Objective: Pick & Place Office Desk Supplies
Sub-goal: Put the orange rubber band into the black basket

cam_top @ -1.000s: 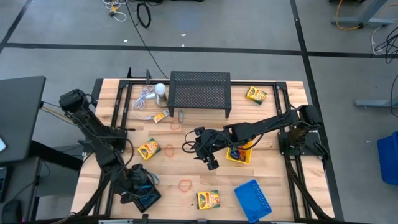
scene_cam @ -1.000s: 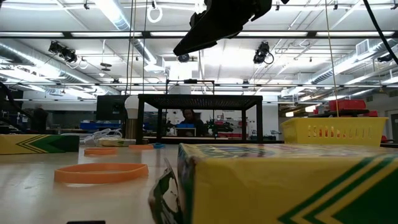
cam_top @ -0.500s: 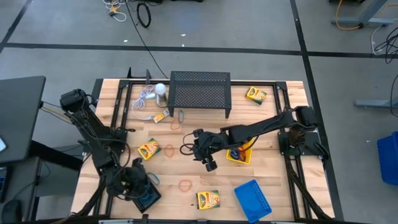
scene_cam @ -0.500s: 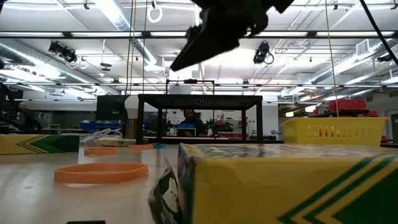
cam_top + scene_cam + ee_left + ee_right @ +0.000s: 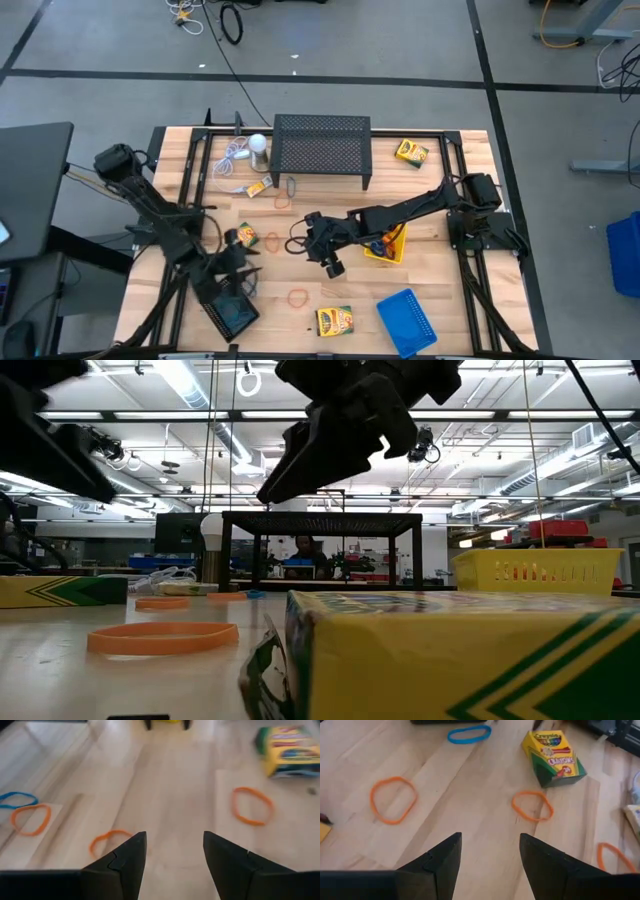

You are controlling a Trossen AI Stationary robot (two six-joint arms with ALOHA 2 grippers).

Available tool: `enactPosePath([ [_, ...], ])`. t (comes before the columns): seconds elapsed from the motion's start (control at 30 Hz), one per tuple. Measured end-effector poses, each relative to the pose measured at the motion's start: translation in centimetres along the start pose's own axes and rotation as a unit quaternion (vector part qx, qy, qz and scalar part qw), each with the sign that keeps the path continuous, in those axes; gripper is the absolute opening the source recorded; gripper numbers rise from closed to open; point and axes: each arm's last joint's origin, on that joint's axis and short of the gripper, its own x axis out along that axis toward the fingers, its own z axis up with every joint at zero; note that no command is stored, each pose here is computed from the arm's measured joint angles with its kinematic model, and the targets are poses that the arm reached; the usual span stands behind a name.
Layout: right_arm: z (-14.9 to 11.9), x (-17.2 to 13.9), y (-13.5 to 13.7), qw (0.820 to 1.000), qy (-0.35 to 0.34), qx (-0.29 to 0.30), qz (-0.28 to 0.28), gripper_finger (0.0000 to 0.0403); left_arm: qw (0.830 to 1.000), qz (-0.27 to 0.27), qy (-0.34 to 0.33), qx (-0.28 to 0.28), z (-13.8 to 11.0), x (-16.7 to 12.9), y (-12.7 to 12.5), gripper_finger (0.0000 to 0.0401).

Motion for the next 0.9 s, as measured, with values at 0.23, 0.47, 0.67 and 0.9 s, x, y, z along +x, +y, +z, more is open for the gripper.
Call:
enactPosePath([
  [0.23, -0.5, 0.0, -0.1, 1.0, 0.021, 0.003, 0.005, 0.0208, 0.997, 0.006, 0.071, -0.014, 1.8, 3.5, 2.8, 0.0204],
  [0.47, -1.1, -0.1, 0.1, 0.998, 0.055, 0.003, 0.004, 0.0208, 0.99, -0.028, 0.136, -0.034, 2.7, 6.0, 5.4, 0.0204],
  [0.67, -1.2, -0.1, 0.1, 0.998, 0.067, -0.005, 0.0, 0.0208, 0.98, -0.09, 0.166, -0.059, 2.8, 8.4, 6.1, 0.0204],
  [0.9, -1.4, -0.1, 0.1, 0.997, 0.073, -0.005, 0.002, 0.0208, 0.97, -0.068, 0.226, -0.051, 1.6, 10.6, 6.0, 0.0204],
])
